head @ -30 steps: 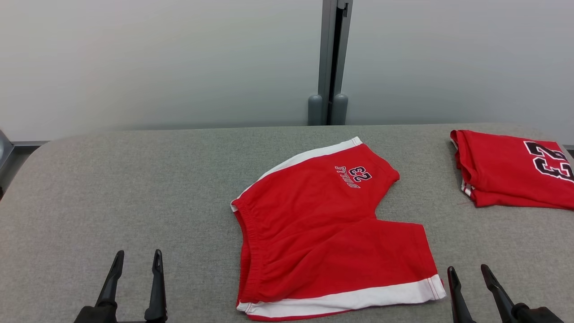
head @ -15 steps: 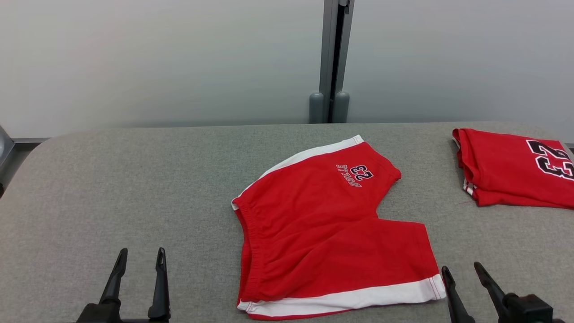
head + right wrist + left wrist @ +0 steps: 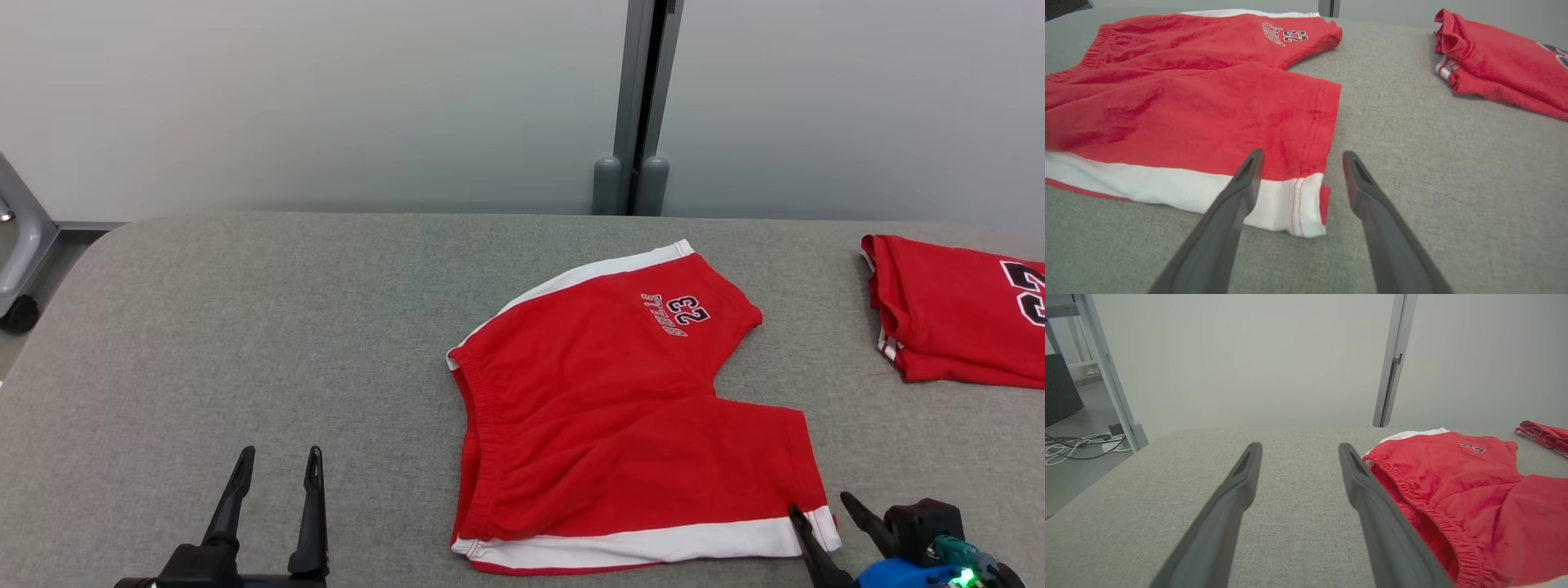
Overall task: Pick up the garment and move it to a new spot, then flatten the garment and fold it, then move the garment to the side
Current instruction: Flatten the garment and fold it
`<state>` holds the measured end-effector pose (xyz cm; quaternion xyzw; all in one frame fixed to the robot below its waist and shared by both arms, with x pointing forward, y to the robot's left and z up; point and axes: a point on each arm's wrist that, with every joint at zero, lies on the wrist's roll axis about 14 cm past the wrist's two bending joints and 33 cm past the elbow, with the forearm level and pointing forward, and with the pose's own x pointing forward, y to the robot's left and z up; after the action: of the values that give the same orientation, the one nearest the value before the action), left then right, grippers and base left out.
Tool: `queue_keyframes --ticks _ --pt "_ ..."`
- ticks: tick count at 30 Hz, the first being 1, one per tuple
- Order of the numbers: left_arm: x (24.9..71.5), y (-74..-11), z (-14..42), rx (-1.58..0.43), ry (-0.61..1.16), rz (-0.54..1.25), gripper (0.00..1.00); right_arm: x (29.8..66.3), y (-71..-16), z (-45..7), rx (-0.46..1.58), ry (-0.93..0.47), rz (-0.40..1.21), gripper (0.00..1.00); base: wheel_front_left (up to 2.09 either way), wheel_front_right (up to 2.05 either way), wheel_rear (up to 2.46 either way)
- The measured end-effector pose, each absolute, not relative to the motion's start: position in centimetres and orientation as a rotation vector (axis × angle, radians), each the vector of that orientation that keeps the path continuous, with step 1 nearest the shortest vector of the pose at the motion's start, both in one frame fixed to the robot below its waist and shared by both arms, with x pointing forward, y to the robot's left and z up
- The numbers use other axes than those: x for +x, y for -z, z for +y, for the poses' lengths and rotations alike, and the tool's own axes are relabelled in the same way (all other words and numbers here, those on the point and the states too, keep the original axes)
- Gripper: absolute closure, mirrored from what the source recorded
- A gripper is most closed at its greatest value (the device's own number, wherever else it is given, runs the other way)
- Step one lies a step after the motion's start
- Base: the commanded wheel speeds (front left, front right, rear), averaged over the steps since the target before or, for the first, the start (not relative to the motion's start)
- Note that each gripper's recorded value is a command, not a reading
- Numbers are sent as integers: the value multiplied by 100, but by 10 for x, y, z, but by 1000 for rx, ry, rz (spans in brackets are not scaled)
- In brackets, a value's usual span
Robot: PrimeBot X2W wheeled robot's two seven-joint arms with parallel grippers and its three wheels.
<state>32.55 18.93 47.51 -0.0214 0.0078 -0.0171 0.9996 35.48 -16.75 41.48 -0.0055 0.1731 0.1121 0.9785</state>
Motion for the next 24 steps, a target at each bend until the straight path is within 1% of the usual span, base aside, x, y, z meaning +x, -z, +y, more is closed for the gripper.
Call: queue_keyframes --ticks 2,7,15,24 --pt "326 -474 190 -47 31 20 0 352 -403 -165 -7 -236 401 0 0 0 0" --pt "326 -470 192 -50 23 33 0 352 -390 -160 14 -253 453 0 0 0 0" --pt "329 -467 187 -52 35 43 0 356 -388 -147 -10 -319 468 0 0 0 0" --pt "330 -465 180 -54 58 48 0 360 -390 -147 -69 -367 482 0 0 0 0"
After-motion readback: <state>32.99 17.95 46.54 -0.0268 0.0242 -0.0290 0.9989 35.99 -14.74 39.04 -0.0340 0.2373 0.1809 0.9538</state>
